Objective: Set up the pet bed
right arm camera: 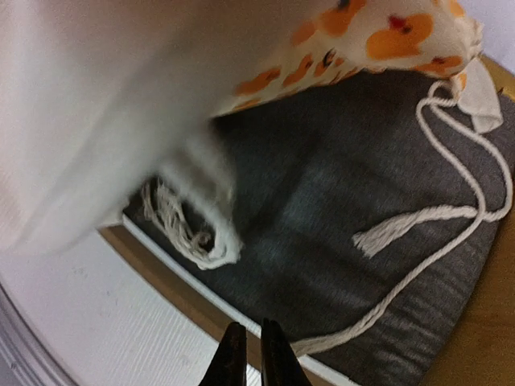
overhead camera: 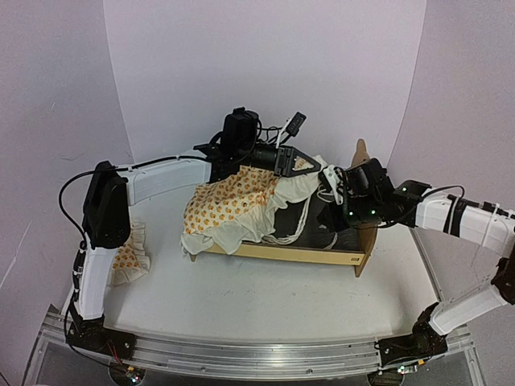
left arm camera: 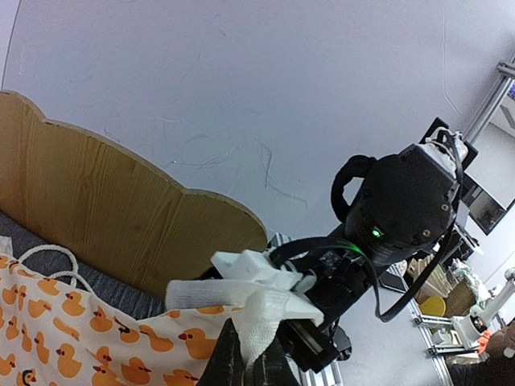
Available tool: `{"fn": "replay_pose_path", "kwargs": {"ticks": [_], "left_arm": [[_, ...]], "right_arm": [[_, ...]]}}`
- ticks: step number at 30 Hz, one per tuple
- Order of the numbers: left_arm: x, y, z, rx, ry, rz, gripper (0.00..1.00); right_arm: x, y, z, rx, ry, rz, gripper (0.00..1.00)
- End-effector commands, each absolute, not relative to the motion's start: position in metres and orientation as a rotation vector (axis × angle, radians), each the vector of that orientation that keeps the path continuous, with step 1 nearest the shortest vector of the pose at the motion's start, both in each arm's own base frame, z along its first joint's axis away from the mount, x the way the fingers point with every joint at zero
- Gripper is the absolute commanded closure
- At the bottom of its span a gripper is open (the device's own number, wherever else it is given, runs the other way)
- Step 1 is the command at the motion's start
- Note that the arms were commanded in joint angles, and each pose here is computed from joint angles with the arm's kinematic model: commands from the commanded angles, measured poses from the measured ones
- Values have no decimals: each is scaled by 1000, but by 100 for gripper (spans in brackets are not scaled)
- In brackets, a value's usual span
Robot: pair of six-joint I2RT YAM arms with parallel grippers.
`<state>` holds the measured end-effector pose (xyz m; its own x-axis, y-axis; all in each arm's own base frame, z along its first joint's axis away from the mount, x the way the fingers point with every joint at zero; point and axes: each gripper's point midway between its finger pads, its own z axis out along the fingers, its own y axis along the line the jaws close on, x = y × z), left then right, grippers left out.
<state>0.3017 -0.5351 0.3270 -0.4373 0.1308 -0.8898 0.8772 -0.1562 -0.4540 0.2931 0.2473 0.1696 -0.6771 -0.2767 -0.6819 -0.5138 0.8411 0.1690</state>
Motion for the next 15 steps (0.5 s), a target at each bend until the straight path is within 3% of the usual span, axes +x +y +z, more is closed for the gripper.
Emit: {"fn": "replay_pose_path", "kwargs": {"ticks": [1, 6, 10, 15], "left_arm": [[273, -515, 396, 1219, 1326, -1680, 100], [271, -506, 401, 1228, 1304, -1675, 100], [272, -499, 402, 1240, 1300, -1682, 100], [271, -496, 405, 1255, 1282, -1690, 100]], "right_arm": [[330, 250, 213, -421, 2099, 450, 90], [337, 246, 225, -357, 2024, 491, 76], [336, 239, 235, -381, 1993, 508, 59], [346, 240, 238, -352, 2021, 810, 55]]}}
